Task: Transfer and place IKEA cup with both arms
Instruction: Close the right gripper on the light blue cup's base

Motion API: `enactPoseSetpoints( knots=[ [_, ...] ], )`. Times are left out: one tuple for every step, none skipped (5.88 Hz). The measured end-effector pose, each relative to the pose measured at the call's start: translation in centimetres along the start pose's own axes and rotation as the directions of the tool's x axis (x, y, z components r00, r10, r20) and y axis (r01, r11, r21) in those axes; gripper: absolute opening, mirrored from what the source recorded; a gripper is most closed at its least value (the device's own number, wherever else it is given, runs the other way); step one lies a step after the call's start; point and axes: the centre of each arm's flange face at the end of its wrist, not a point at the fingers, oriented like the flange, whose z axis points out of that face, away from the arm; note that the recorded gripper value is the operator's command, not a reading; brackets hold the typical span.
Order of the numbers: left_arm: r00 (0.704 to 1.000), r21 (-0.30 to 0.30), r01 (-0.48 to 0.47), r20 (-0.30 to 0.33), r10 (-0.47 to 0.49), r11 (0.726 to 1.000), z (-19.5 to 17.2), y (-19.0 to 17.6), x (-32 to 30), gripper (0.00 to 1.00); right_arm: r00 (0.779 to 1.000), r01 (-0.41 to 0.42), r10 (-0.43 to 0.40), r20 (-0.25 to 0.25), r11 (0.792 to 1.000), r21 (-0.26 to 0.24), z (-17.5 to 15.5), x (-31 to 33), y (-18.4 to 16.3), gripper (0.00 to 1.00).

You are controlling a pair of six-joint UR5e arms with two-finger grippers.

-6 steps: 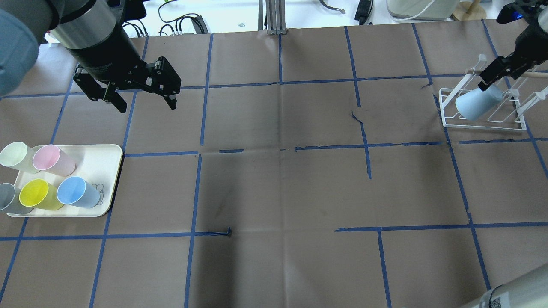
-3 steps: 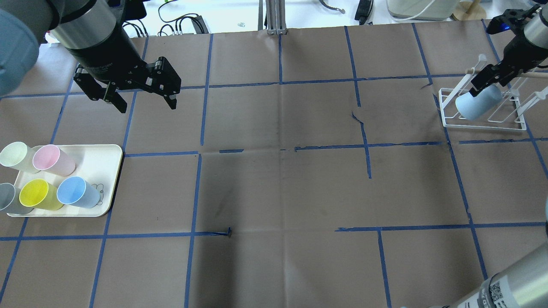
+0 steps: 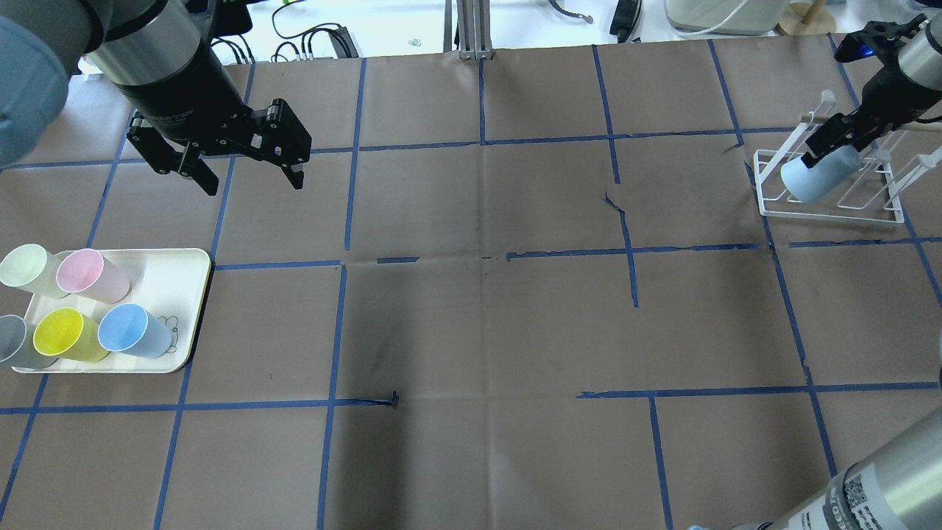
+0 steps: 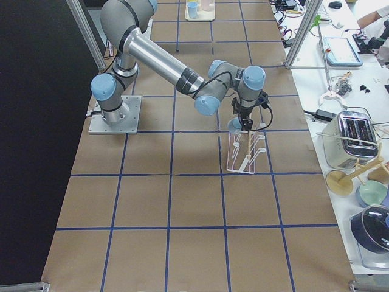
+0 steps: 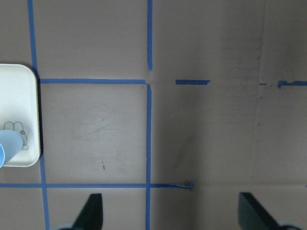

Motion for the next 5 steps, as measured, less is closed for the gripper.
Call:
enactPoseSetpoints(
  knots=[
    [1.0,-0.002,0.001,0.001,-0.001,1.0,0.1,0.01,-0.01,0.98,1.0,-0.009,0.009,0.006,1.0,-0.006,0.1,0.19,0.28,1.0],
    [1.0,-0.003,0.001,0.001,-0.001,1.0,0.17,0.02,-0.01,0.98,1.0,-0.016,0.016,0.017,1.0,-0.019,0.26,0.06,0.56,1.0],
    [1.0,-0.004,0.001,0.001,-0.001,1.0,0.23,0.02,-0.02,0.98,0.999,-0.021,0.022,0.035,0.999,-0.027,0.52,-0.22,0.88,1.0],
    [1.0,-0.004,0.001,0.001,-0.001,1.0,0.25,0.02,-0.02,0.98,0.998,-0.024,0.025,0.054,0.999,-0.025,0.77,-0.53,1.01,1.0],
    [1.0,-0.004,0.001,0.001,-0.001,1.0,0.27,0.02,-0.02,0.98,0.998,-0.024,0.026,0.064,1.0,-0.019,0.84,-0.69,1.02,0.93]
  ],
)
